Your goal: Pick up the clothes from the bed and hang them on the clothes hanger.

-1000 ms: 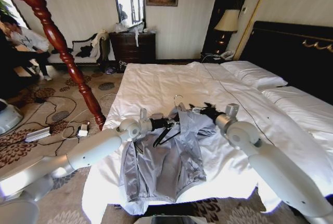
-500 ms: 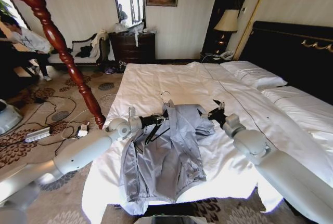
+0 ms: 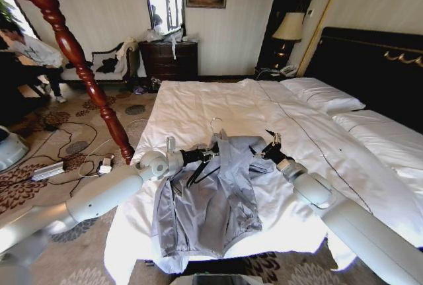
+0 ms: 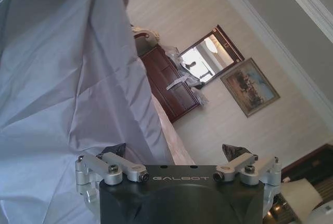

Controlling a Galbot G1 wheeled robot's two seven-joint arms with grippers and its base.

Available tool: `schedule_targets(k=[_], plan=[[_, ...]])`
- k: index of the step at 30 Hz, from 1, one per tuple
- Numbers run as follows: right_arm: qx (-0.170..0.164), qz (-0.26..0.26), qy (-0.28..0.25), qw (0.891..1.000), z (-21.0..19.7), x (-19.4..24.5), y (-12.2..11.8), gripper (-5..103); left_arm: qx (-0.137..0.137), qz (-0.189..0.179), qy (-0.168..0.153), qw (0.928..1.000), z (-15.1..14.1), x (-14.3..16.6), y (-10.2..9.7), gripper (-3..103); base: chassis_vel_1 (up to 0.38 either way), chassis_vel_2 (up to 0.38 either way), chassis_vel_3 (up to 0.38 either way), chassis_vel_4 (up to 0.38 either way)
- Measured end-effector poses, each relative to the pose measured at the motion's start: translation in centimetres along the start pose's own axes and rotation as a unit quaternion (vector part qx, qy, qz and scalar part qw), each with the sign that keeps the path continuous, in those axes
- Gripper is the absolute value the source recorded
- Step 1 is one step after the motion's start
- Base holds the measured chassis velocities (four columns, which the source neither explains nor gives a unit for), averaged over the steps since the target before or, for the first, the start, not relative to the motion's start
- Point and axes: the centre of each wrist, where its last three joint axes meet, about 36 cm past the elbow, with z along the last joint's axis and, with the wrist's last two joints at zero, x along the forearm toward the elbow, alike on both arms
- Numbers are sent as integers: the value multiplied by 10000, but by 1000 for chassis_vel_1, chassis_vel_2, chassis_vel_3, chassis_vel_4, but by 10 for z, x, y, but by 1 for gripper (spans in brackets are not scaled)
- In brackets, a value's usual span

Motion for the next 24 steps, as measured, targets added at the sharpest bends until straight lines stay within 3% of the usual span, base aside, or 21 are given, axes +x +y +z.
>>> schedule_targets(k=[1,5,7,13,16,19,24], plan=[[109,-10,-3,9999,1,0,1,102,-2,15,10,10000,0,-2,-2,15,0,0,0,0],[483,8,6,9988,4,-1,2,92,-3,66,39,10000,-1,-7,-7,15,0,0,0,0],[578,19,18,9983,5,-1,2,92,2,98,40,9999,-1,-9,-9,15,0,0,0,0],[1059,-19,23,9944,10,0,2,65,2,143,74,9999,0,-10,-13,15,0,0,0,0],[1119,-32,13,9937,10,0,3,59,-11,146,77,9999,0,-9,-14,15,0,0,0,0],[1267,-58,-43,9919,11,0,2,43,-53,116,75,9999,-1,-8,-14,15,0,0,0,0],[1348,-79,-73,9908,12,1,4,27,-112,28,30,9999,-2,-9,-11,15,0,0,0,0]])
